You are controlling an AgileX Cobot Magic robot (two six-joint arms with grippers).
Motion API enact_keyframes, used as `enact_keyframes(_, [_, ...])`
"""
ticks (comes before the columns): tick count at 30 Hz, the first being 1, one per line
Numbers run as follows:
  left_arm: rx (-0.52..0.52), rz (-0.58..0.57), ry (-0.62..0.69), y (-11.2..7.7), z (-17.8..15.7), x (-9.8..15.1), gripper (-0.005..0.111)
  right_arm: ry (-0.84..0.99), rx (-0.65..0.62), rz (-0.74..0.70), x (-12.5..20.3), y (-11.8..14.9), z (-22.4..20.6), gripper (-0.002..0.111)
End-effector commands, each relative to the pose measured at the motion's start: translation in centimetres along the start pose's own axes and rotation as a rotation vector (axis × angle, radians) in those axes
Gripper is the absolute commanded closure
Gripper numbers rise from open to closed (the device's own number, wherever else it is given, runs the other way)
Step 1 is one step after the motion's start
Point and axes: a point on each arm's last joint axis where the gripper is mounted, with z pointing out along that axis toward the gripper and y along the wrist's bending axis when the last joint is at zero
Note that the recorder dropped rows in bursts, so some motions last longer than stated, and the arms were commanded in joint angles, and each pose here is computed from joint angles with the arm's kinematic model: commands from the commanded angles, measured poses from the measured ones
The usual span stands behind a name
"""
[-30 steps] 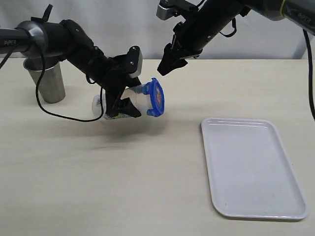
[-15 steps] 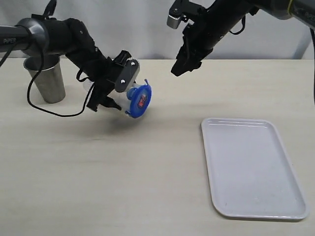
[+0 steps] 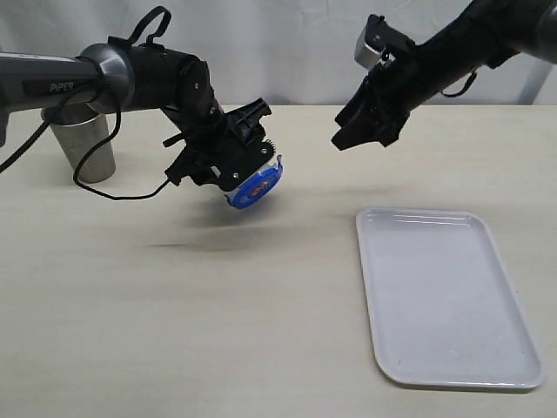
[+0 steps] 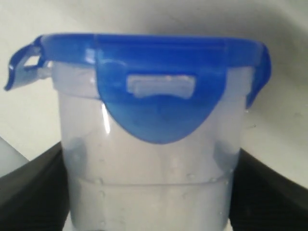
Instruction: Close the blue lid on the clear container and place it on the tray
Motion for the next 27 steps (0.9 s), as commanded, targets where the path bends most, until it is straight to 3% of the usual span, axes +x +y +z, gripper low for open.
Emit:
enact_keyframes(1, [-0.044,-0.001,-0.001,0.7,-0.8,0.1,0.107,-0.164,-0.055,-0.159,0.2,1.1,1.2,0.061])
enact_keyframes(8, [-0.074,-0.091,-0.058,1.0,-0.8,-0.4,0.107,-0.224,-0.126,-0.305,0.2,3.3,4.2,0.061])
enact_keyframes(13, [-0.074,-0.133,-0.095,1.0,-0.8,-0.7,0.107,-0.144,-0.086,-0.347,-0.4,3.9,6.5,0.061])
enact_keyframes(27, [-0.072,-0.175,-0.135,1.1,-0.9,-1.0,0.107,-0.107,0.007,-0.198,1.9,1.8,4.5,0.061])
